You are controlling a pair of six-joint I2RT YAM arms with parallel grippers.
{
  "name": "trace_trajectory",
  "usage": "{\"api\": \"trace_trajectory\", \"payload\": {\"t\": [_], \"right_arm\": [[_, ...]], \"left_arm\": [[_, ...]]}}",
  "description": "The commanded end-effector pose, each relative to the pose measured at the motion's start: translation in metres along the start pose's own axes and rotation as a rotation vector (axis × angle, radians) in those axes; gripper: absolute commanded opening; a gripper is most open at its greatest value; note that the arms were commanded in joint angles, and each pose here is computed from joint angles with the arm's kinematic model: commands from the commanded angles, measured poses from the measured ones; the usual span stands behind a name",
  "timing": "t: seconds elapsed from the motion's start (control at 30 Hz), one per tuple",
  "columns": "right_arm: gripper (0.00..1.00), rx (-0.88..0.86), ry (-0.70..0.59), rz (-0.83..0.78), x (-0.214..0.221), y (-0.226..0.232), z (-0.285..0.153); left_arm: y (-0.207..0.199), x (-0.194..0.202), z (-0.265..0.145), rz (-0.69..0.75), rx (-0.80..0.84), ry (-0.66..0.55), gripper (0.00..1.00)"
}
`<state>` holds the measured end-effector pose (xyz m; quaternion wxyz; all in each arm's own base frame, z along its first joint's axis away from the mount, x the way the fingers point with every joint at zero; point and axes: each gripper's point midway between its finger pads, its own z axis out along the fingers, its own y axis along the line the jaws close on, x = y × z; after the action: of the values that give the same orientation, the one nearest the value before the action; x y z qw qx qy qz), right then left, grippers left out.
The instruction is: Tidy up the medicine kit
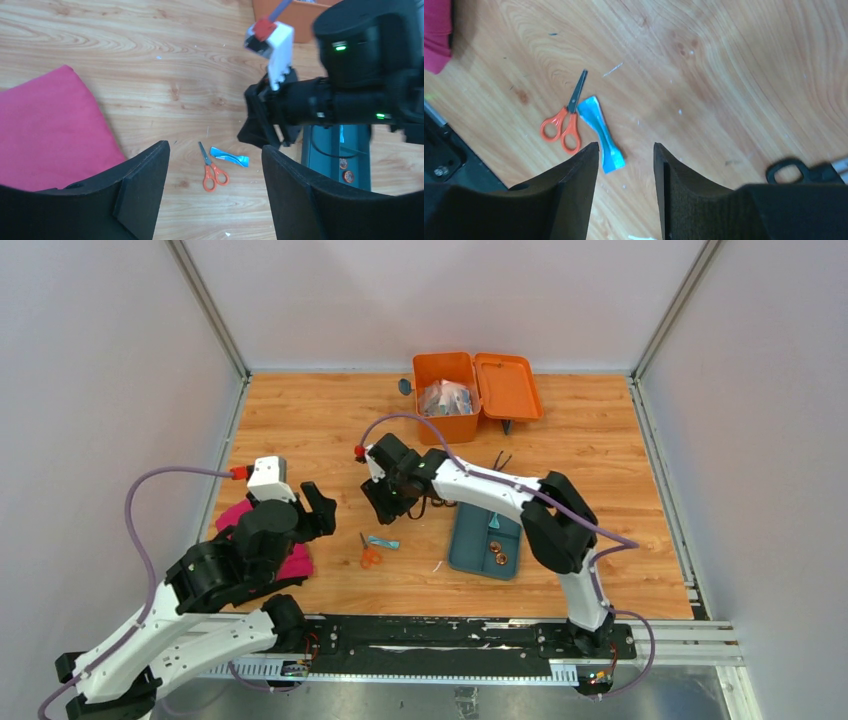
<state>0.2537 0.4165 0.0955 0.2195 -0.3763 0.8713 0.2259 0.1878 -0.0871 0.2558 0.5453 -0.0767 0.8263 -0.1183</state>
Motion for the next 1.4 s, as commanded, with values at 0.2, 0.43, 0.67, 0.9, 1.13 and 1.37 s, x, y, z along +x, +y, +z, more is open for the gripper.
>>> {"api": "trace_trajectory", "payload": {"t": [0.2,0.43,0.67,0.9,1.13,1.37], "right_arm": [[0.52,-0.088,0.142,-0.126,0.022,0.02,0.043],[0.5,-0.107,0.195,-0.143,0.043,0.026,0.049],[0.47,-0.118,0.231,-0.154,0.058,0.028,0.051],[0.46,-0.092,0.254,-0.157,0.066,0.022,0.057],[0.41,-0.085,0.274,-0.15,0.073,0.021,0.061],[0.35,-0.073,0.298,-0.14,0.083,0.018,0.065]], "left_arm": [[0.013,-0.02,-0.015,0.021,-0.005,-0.054,0.73],[0.012,-0.014,-0.011,0.03,-0.015,-0.037,0.74],[0.011,-0.01,-0.008,0.027,-0.018,-0.027,0.74],[0.01,-0.006,-0.007,0.025,-0.017,-0.017,0.74],[0.011,-0.003,-0.005,0.026,-0.02,-0.009,0.74],[0.01,0.0,-0.004,0.025,-0.023,-0.003,0.74]]}}
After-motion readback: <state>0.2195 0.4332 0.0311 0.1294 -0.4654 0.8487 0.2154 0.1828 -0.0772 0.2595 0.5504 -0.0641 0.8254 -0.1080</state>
